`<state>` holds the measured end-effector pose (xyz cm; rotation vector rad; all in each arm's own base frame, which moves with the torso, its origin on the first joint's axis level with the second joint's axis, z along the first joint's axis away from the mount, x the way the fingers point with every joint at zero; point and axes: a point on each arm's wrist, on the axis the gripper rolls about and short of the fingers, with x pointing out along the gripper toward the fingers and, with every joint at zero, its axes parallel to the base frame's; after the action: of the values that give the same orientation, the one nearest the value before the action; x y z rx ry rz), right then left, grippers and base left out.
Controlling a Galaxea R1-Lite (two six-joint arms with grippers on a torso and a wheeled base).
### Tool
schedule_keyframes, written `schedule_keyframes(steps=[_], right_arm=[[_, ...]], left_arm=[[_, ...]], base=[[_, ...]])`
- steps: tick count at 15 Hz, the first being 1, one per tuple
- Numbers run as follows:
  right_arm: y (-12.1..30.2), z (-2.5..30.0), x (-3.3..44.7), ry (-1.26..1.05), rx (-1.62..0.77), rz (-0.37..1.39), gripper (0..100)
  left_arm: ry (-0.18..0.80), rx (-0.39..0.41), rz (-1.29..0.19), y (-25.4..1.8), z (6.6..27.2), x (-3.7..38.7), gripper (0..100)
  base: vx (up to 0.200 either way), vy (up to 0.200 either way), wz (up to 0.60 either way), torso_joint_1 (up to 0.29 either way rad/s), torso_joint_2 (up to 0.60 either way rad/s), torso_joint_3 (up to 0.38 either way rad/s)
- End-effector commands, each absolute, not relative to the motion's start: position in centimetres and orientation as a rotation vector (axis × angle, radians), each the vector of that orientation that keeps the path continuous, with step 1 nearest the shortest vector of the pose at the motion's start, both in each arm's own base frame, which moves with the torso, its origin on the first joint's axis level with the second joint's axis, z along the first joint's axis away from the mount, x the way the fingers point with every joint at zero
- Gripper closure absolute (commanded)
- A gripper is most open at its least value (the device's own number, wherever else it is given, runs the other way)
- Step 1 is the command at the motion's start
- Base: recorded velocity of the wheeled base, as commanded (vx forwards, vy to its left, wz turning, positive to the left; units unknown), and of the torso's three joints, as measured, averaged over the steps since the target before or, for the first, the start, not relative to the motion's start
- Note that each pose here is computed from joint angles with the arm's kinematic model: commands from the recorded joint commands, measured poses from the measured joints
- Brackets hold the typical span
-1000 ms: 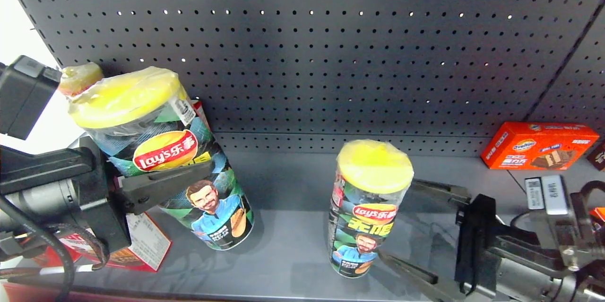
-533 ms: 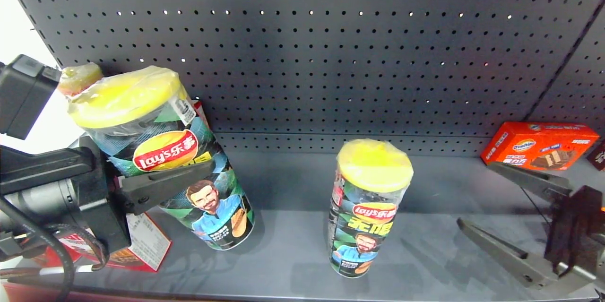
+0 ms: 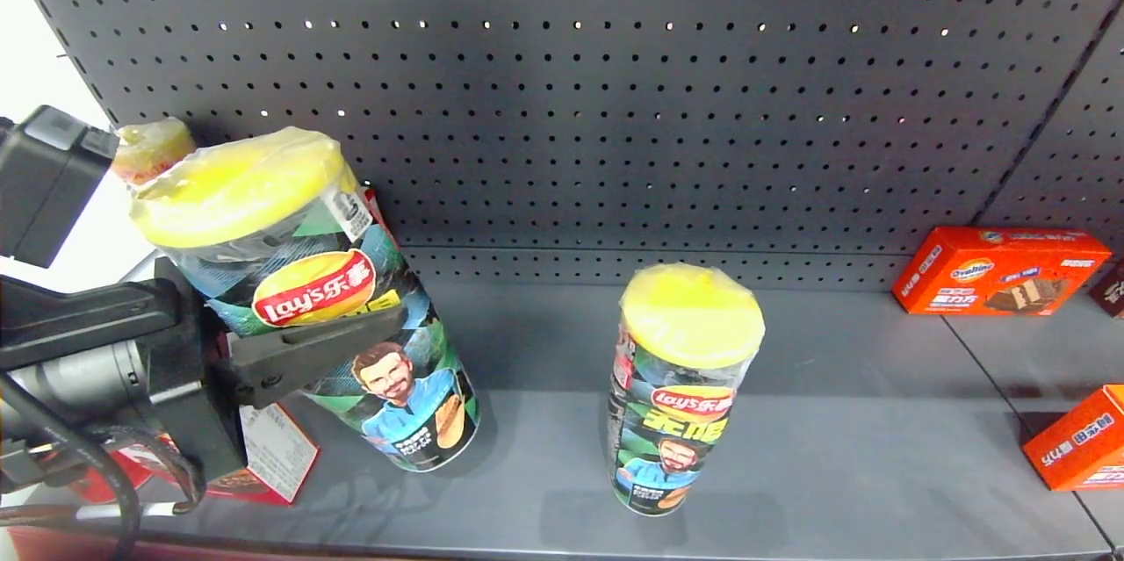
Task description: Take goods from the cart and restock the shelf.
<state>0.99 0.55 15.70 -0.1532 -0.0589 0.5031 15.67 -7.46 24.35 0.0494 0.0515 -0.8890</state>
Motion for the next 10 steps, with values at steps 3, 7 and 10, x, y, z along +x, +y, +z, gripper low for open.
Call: schedule_keyframes(steps=[3,7,10], right_arm=[[-1.9,11.2,-3.3,-0.11,-0.121,0.463,0],[-1.8,8.4,-2.2,-0.006,-0.125,0.398,0],[-1.8,8.4,-2.1,-0.017,-0.102,0.509,0]], left_arm=[[0.034,0.094,-0.888,-7.5,24.3,15.7,100],[0.034,0.104,-0.875,-7.9,24.2,15.5,100],[0.053,0.105,-0.885,-8.1,23.7,15.3,100]], base=[[0.0,0.0,0.0,0.0,0.0,0.0],[0.0,0.0,0.0,0.0,0.0,0.0],[0.0,0.0,0.0,0.0,0.0,0.0]])
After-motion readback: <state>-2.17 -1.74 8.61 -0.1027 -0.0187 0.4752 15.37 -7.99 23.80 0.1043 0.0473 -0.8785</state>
